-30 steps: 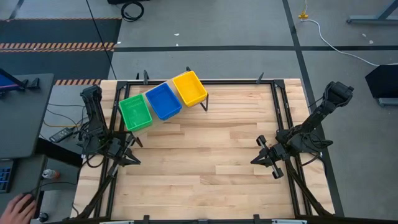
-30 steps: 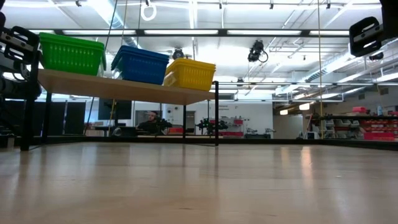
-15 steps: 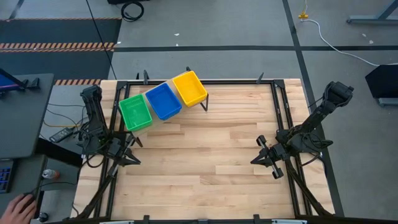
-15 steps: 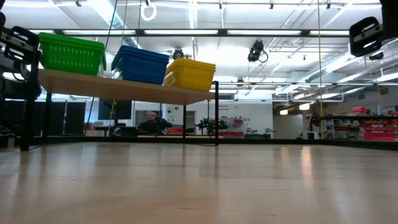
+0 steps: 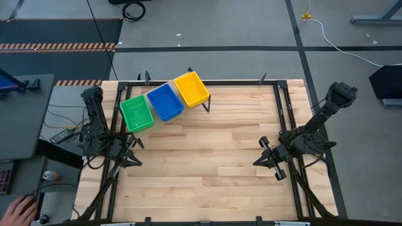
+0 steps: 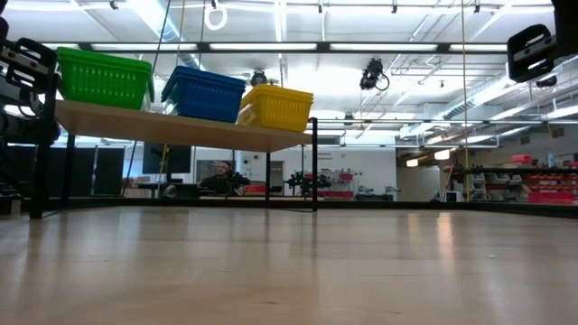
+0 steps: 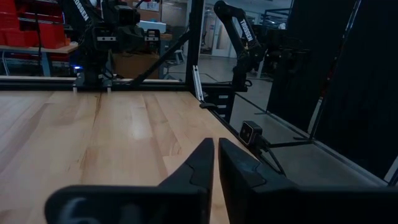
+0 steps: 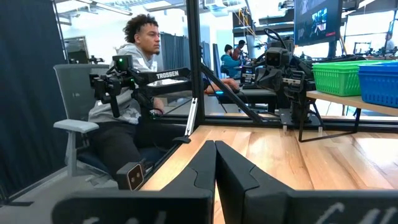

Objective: Stack baskets on shelf by color
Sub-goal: Return to Home Position

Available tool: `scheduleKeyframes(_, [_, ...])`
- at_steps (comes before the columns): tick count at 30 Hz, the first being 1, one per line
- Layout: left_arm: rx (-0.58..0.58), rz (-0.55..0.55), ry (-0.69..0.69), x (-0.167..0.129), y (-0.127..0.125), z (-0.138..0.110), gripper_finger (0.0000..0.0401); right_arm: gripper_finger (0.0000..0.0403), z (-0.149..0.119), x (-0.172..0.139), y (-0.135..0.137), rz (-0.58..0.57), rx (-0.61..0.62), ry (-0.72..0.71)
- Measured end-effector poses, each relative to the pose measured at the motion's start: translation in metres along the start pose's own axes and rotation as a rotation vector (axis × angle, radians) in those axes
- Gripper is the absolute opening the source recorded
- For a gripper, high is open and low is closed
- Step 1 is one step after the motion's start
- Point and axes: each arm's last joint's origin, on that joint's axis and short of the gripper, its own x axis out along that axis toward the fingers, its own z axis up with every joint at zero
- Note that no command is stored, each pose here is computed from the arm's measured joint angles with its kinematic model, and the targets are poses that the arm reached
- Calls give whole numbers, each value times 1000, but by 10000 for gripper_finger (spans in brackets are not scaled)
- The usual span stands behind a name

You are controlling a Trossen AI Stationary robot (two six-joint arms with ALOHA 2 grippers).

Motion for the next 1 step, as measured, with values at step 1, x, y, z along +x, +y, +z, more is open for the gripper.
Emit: scheduleKeyframes(1, [0,0,0,0,0,0,28,16,0,0,0,0,0,0])
